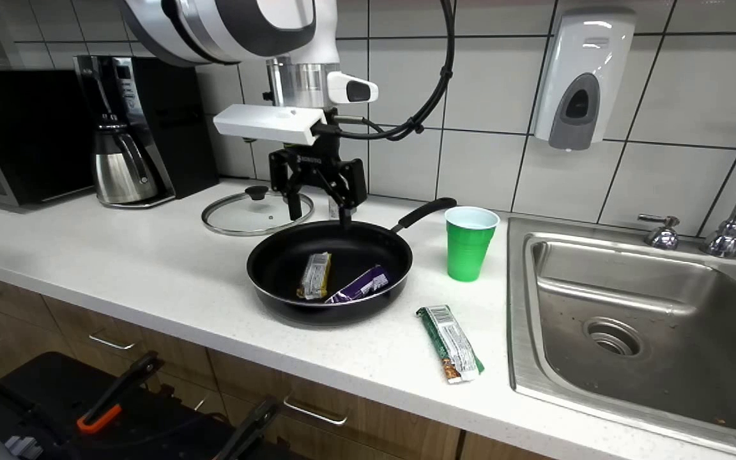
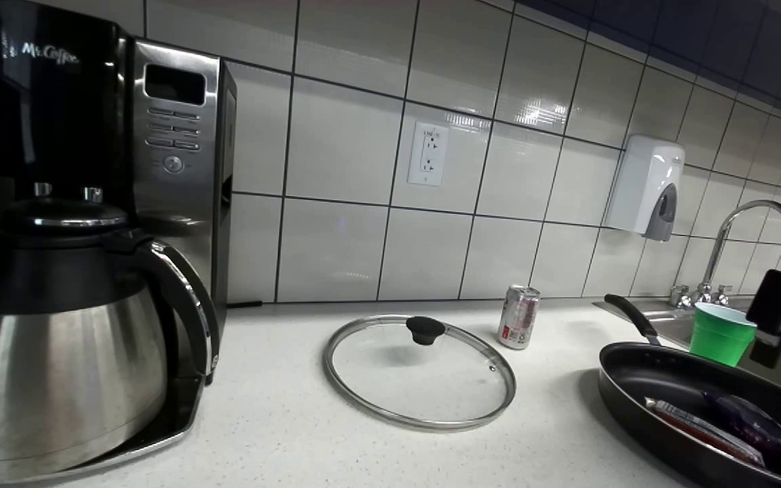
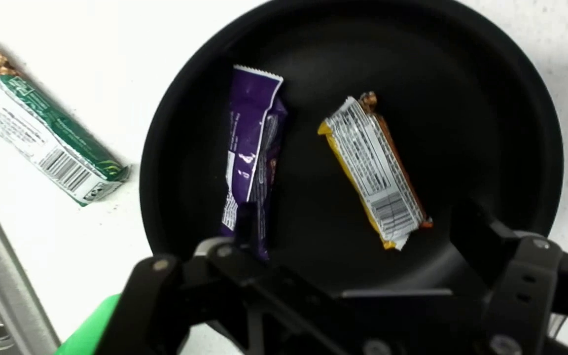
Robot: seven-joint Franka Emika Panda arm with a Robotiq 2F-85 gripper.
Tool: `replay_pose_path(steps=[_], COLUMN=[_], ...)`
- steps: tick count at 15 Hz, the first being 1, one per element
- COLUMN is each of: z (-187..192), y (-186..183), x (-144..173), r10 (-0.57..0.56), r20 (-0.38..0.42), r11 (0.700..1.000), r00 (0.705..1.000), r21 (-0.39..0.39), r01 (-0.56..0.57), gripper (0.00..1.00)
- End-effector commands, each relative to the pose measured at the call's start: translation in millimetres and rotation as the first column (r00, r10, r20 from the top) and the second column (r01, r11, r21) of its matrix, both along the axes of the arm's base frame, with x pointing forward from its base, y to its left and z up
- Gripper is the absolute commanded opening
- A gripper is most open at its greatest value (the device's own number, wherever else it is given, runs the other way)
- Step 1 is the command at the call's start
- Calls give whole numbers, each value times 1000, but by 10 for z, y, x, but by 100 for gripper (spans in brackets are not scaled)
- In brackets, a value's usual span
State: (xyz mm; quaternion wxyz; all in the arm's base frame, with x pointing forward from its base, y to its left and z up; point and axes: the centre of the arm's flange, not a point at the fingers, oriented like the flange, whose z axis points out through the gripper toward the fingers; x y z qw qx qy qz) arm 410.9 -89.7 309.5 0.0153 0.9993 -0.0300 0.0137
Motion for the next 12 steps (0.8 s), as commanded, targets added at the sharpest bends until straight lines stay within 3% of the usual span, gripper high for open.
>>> replay_pose_path(steps=[1,2,12], z=[64,-23,-40], y=[-153,-71,-111], x=[-248,-88,-148], r10=[121,64,96], r20=[-55,-35,-47], r11=[993,998,995], r00=[991,997,994], r21=[-9,-2,0], r01=[-121,-64,-96], gripper=[100,100,100])
